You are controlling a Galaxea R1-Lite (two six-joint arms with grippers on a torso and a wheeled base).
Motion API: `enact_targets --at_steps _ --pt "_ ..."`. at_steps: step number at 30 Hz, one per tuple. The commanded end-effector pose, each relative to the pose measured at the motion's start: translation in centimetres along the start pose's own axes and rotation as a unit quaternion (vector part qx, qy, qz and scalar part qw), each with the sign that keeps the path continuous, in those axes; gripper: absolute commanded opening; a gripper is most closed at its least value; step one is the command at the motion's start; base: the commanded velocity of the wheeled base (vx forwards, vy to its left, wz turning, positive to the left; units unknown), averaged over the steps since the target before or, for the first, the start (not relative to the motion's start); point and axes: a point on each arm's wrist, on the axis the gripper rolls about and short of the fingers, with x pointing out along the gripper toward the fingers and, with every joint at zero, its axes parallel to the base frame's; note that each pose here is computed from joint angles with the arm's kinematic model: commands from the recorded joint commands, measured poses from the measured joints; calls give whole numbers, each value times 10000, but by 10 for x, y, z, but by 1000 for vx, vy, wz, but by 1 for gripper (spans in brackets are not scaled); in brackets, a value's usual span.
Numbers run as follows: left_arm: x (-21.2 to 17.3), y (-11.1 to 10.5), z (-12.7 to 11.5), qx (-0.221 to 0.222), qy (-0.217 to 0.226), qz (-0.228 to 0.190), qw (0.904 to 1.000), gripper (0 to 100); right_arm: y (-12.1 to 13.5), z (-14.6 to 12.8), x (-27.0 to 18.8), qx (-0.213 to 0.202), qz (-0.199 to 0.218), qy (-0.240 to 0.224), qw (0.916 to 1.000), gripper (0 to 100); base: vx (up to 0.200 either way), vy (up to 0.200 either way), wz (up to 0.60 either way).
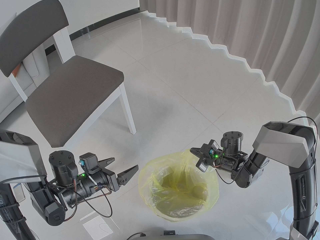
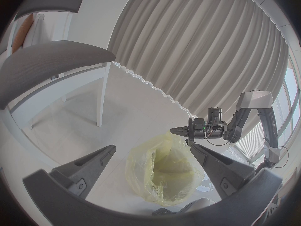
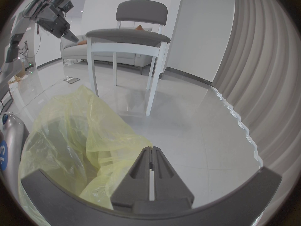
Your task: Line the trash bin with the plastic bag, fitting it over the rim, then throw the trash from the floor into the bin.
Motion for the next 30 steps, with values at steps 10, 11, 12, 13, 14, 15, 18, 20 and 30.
enact_targets --at_steps 10,11,12,13,14,15,18,20,30 --pt "32 -1 -10 106 8 -28 9999 100 16 12 -19 185 -130 -360 9991 100 0 0 0" --pt "36 -2 -11 119 12 -42 9999 100 16 14 -24 207 -169 -423 9987 100 0 0 0" --pt "39 -1 -12 130 6 -51 9999 100 16 16 -28 234 -196 -468 9984 100 0 0 0" --pt "44 -2 -13 145 16 -87 9999 100 14 18 -34 281 -256 -527 9979 100 0 0 0" --pt "48 -2 -15 157 29 -107 9998 100 12 20 -40 359 -310 -566 9973 100 0 0 0" --pt "53 -3 -16 182 31 -145 9997 100 11 23 -47 488 -357 -633 9962 100 0 0 0" --pt "64 -4 -23 395 95 -201 9990 100 6 29 -69 1033 -448 -733 9909 100 0 0 0" --pt "68 -3 -27 588 137 -202 9980 100 2 31 -81 1394 -503 -762 9860 100 0 0 0" --pt "80 13 -38 1355 912 21 9866 100 -8 7 -126 2817 -997 -317 9538 100 0 0 0"
